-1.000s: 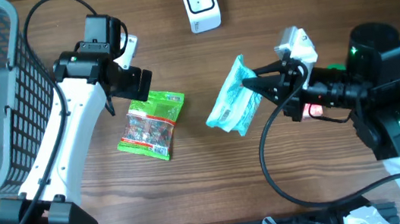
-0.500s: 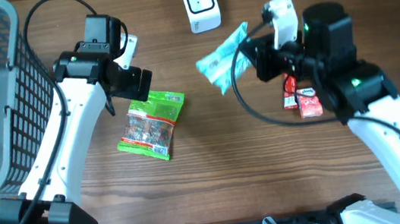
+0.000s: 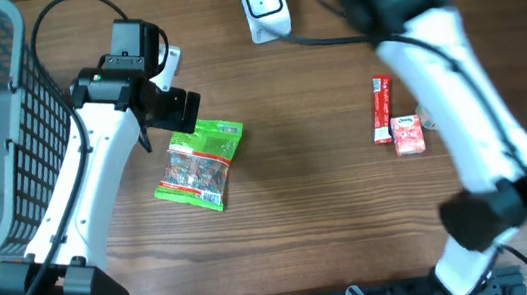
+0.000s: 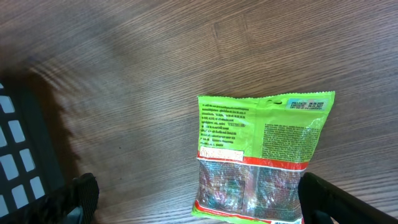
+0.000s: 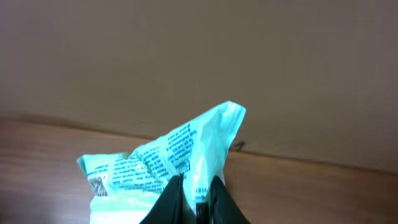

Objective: Scan the item barcode
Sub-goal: 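Hold the wipes pack barcode against the white scanner, right gripper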

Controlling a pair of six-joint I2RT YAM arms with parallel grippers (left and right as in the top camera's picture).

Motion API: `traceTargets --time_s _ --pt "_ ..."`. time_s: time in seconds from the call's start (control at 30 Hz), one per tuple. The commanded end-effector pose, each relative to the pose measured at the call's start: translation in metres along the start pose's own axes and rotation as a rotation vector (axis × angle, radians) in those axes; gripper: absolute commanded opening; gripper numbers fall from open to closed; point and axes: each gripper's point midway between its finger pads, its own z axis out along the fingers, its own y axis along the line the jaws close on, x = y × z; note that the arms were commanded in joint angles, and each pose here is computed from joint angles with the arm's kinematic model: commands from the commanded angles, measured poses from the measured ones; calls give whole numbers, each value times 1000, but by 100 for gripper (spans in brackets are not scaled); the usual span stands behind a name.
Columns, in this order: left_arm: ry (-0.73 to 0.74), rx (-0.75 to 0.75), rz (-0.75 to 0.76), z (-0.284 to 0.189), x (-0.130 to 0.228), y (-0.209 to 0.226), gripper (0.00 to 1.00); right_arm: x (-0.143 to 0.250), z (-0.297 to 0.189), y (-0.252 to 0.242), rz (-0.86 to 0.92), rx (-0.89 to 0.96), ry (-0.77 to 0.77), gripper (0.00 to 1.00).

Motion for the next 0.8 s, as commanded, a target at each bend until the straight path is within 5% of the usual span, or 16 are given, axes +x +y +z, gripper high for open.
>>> traceTargets --time_s 0.0,0.27,0.53,0.77 --pt "-16 -11 9 -4 -4 2 100 31 54 9 -345 369 -10 4" --pt "-16 -11 9 -4 -4 2 100 112 142 18 -781 728 55 4" --pt "-16 -11 9 -4 -4 2 100 151 174 36 -1060 650 120 4" --pt "-16 -11 9 -4 -4 2 100 167 179 42 -958 634 105 4"
